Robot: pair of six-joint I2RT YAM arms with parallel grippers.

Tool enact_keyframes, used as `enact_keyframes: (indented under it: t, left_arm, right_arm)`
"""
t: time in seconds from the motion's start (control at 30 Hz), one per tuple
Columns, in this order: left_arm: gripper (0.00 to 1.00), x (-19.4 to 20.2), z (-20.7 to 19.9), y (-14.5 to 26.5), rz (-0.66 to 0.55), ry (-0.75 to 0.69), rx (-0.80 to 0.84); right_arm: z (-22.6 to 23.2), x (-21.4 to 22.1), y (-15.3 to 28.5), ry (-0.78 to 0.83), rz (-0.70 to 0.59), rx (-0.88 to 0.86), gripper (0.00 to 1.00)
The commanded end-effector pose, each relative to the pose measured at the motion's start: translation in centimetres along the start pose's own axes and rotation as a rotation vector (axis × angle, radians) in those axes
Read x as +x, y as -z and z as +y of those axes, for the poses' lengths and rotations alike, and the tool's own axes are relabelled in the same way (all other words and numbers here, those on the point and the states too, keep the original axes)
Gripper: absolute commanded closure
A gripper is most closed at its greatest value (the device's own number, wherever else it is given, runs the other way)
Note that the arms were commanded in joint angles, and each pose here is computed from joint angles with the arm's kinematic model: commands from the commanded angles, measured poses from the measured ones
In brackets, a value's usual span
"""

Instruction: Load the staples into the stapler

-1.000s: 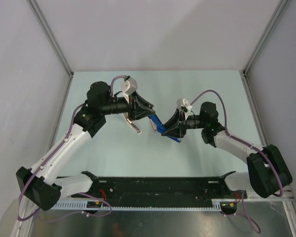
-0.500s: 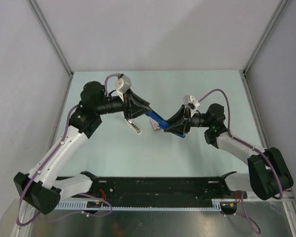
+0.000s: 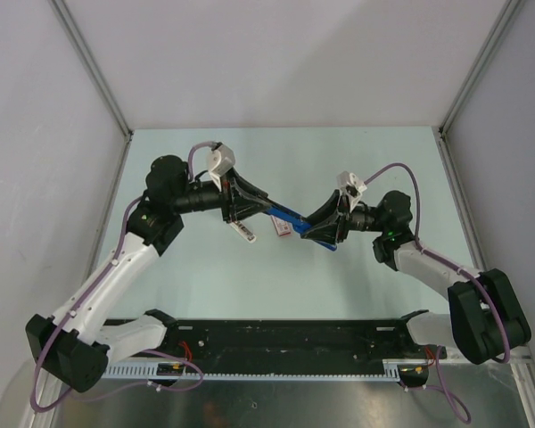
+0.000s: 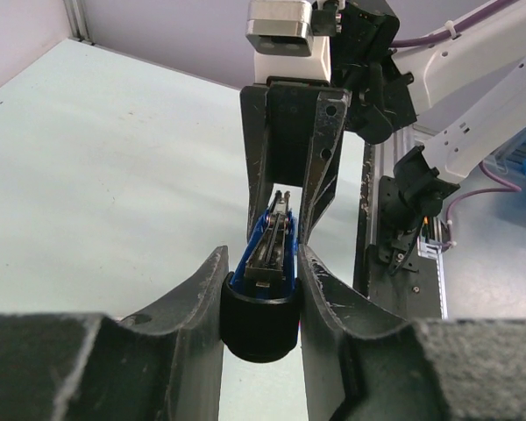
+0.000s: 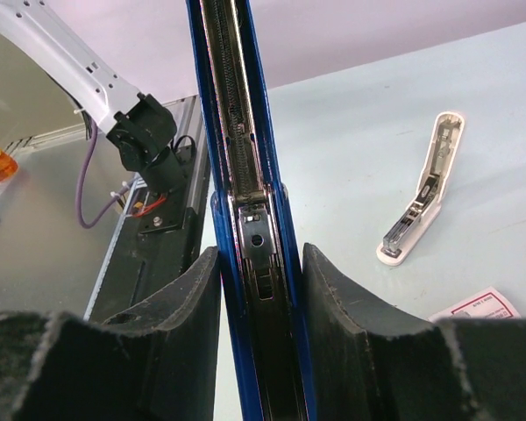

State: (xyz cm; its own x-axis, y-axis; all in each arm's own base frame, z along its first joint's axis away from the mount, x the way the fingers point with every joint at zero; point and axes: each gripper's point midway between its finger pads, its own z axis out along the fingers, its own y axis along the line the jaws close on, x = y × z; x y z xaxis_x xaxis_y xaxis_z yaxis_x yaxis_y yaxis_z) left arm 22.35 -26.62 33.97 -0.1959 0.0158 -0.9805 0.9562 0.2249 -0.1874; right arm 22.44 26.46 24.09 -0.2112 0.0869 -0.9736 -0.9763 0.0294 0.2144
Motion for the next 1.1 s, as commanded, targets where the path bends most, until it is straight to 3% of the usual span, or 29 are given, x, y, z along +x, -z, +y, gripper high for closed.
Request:
enact_keyframes:
  t: [0.0, 0.07, 0.2, 0.4, 0.63, 1.07]
  left_arm:
    - [0.69, -0.3, -1.2, 0.8, -0.02, -0.008, 0.03]
    - [0.66, 0.3, -1.2, 0.8, -0.011, 0.001, 0.038]
    - [0.46, 1.3, -1.4, 0.8, 0.007, 0.017, 0.058]
    - [0.37, 2.2, -1.6, 0.8, 0.021, 0.024, 0.075]
    - [0.04, 0.2, -1.4, 0.8, -0.011, -0.015, 0.053]
    - [0.0, -2.2, 0.6, 2.9, -0.059, -0.027, -0.064]
  right_arm:
    - [-1.6, -2.8, 0.7, -0.009, -0.092, 0.11, 1.0]
    - [-1.7, -3.0, 0.7, -0.01, -0.096, 0.113, 1.0]
    - [-1.7, -3.3, 0.9, -0.017, -0.111, 0.118, 1.0]
    - [-1.7, -3.2, 1.0, -0.008, -0.107, 0.117, 1.0]
    - [-1.3, -1.8, 0.5, 0.031, -0.055, 0.096, 1.0]
    - [-0.7, -1.2, 0.3, 0.075, -0.022, 0.079, 1.0]
